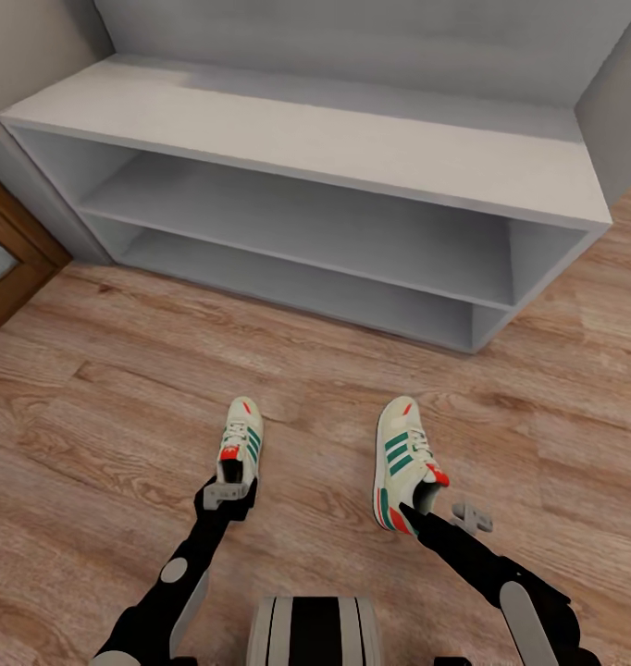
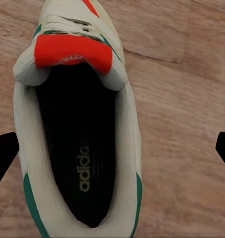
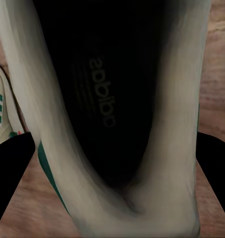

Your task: Pick up the two gym shoes and the two sandals from the corridor floor and place them onto the hallstand (shoe rack) in the corridor, making sure they are on the rack and not on the floor. Arrange them so the two gym shoes are next to each other and the two sandals are next to each other.

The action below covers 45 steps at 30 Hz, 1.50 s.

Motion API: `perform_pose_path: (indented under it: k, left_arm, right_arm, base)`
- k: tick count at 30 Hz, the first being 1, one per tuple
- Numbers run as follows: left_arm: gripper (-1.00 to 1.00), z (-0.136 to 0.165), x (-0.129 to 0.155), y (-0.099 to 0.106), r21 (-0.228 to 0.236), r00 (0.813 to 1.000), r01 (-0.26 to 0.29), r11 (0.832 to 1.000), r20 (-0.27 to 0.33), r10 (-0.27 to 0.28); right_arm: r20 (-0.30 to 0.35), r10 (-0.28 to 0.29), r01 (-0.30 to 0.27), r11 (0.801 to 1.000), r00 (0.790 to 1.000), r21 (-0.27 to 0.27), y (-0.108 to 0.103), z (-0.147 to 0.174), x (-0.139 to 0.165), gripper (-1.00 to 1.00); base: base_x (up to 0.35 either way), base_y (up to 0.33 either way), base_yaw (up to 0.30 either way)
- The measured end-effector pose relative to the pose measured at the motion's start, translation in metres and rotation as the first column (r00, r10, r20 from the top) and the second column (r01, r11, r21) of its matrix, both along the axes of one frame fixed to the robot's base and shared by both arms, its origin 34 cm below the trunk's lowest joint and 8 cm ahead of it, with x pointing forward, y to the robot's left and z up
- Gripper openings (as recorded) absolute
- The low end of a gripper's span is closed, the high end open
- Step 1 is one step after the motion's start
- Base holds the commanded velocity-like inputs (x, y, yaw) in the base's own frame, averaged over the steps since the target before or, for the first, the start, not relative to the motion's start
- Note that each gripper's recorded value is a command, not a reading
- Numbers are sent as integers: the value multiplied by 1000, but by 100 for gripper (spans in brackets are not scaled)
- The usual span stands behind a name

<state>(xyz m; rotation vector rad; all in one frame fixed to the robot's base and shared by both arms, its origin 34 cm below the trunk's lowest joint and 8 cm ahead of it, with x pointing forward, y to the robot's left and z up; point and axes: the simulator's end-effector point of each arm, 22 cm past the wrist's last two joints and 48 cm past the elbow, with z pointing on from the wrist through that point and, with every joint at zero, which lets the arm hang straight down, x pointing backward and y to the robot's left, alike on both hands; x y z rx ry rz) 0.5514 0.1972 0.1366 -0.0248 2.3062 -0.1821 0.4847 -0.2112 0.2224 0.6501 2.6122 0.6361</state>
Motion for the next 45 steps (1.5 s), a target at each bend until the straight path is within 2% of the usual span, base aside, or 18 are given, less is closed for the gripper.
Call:
perform_pose_path:
  k: [6, 15, 24, 37, 45]
  left_arm:
    - [100, -1, 0, 1, 2, 1000, 0, 1000, 3, 0]
    - [100, -19, -15, 2, 3, 999, -1, 1000, -35, 1]
    - [100, -24, -19, 3, 3, 999, -4, 1000, -45, 4]
    - [100, -53, -43, 3, 4, 994, -4, 1000, -107, 4]
    - [100, -53, -44, 3, 4, 995, -5, 1000, -97, 6]
  right_arm:
    - [-3, 0, 0, 1000, 1000, 0, 0, -1, -1, -100]
    - [-43, 1, -1, 1000, 999, -2, 0, -18, -12, -100]
    - [-53, 0, 0, 1000, 999, 0, 0, -22, -15, -100]
    - [-115, 1, -1, 1000, 993, -2, 0, -47, -34, -100]
    - [-123, 0, 0, 1000, 992, 0, 0, -49, -37, -100]
  base:
    - [0, 0, -12]
    - [0, 0, -1]
    - [0, 0, 0]
    - [0, 0, 0]
    - [0, 0, 0]
